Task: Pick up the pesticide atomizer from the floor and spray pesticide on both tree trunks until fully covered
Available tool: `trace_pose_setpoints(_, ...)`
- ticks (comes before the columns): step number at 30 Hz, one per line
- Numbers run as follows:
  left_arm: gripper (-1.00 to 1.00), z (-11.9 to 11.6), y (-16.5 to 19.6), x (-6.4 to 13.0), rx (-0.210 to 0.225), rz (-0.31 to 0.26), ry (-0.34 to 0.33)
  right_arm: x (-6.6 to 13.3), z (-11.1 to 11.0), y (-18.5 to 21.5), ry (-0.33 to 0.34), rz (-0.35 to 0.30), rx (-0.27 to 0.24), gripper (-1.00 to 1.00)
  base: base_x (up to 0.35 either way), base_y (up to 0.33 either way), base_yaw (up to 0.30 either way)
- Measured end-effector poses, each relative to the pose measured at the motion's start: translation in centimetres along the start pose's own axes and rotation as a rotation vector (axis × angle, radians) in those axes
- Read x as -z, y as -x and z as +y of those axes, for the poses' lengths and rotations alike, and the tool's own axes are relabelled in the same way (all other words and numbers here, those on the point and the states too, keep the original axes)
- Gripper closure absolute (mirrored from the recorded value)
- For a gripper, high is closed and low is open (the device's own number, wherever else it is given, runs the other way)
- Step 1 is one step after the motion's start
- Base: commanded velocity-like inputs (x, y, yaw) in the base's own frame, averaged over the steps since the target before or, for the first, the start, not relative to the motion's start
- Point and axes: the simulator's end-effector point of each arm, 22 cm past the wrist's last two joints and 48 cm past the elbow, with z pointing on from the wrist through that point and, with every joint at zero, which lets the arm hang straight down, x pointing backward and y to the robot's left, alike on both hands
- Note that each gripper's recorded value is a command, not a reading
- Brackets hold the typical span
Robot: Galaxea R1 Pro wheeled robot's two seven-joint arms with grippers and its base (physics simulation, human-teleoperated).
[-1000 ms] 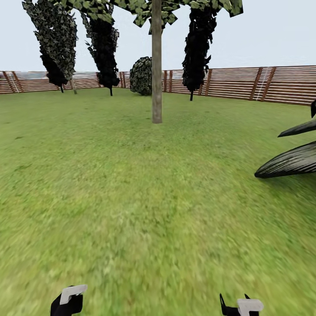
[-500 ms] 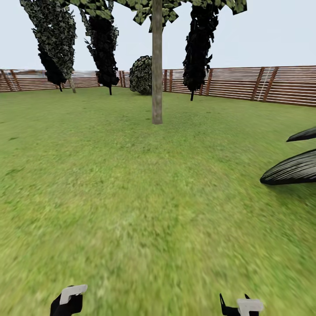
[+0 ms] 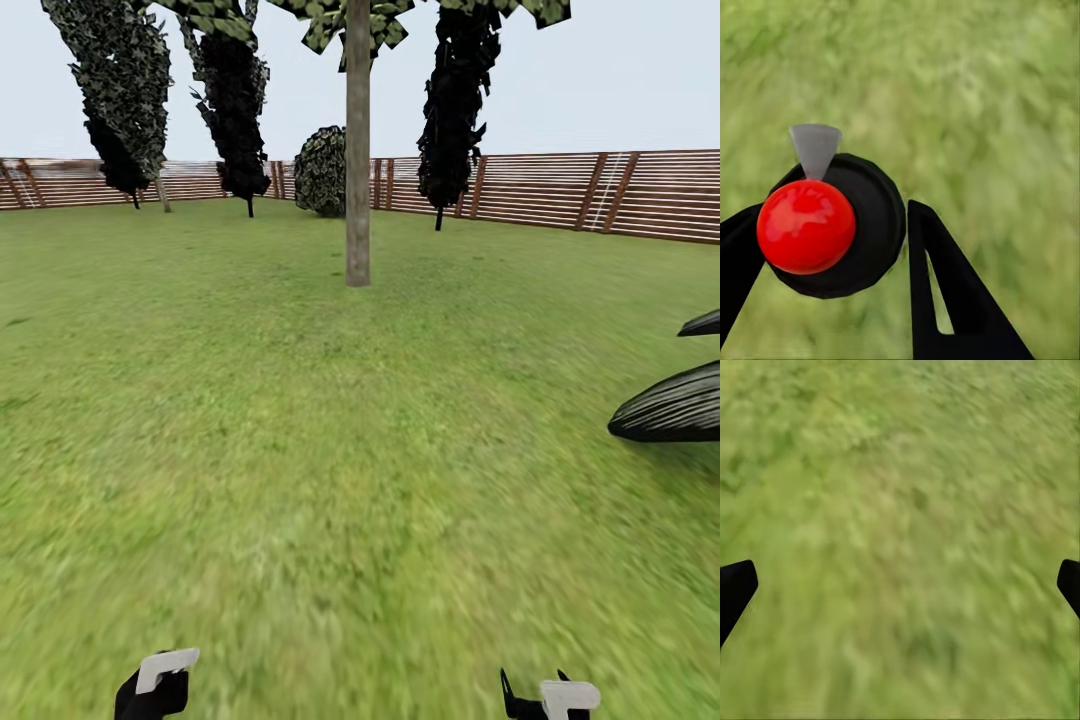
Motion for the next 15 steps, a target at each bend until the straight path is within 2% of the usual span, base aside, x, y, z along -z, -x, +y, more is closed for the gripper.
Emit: trace_pose_setpoints(15,1.0,0.0,0.01,0.0,0.0,-0.001,0.0,0.0,0.0,0.0,0.0,0.0,0.0,-1.0,0.339,0.0,0.0)
